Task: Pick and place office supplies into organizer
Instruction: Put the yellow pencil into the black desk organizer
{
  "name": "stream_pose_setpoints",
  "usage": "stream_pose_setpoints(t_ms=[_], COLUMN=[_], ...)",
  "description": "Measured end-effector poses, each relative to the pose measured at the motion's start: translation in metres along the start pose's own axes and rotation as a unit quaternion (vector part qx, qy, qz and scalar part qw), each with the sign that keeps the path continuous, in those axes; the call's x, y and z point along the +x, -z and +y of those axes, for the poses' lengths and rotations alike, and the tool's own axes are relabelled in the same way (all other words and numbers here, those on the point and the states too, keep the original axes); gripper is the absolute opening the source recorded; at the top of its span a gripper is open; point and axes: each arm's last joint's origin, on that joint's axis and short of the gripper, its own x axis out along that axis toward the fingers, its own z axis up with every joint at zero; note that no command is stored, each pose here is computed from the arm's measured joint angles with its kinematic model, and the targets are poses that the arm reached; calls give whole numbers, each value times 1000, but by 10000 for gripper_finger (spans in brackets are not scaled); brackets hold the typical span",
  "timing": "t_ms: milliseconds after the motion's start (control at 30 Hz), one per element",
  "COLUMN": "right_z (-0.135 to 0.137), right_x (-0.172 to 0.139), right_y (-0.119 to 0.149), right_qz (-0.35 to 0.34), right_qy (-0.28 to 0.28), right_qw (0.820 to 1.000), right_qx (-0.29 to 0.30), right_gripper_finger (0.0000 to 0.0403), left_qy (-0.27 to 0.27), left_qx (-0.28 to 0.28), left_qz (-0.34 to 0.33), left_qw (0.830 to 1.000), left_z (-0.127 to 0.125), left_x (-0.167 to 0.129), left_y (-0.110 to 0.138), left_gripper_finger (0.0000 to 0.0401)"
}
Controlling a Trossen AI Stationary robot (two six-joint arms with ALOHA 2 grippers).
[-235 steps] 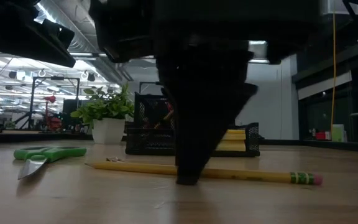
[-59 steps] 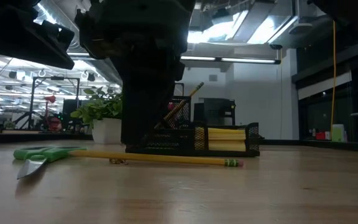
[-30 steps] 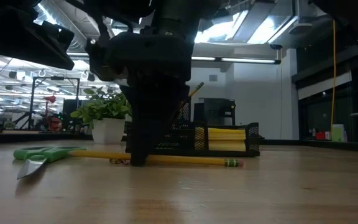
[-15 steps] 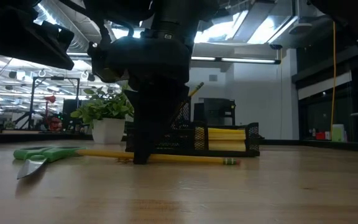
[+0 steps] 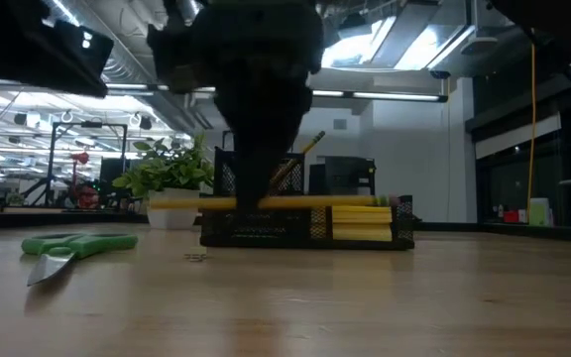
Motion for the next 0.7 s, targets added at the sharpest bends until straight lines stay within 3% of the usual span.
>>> stream_pose_setpoints(t_ms=[233,700], right_z=[8,1], right_x=[-32,-91], right_y=[3,13], right_qz=[-20,-78], right_qy=[79,145], right_qw=[997,986], right_qx=[-16,17], right_gripper_finger=[17,17], left_qy=[15,10], left_qx=[3,17], left_qz=[-41,-60], left_qw=[999,998], left_z=[-1,-7], left_x=[-17,-28], left_y=[-8,-9], left_gripper_finger=[38,20])
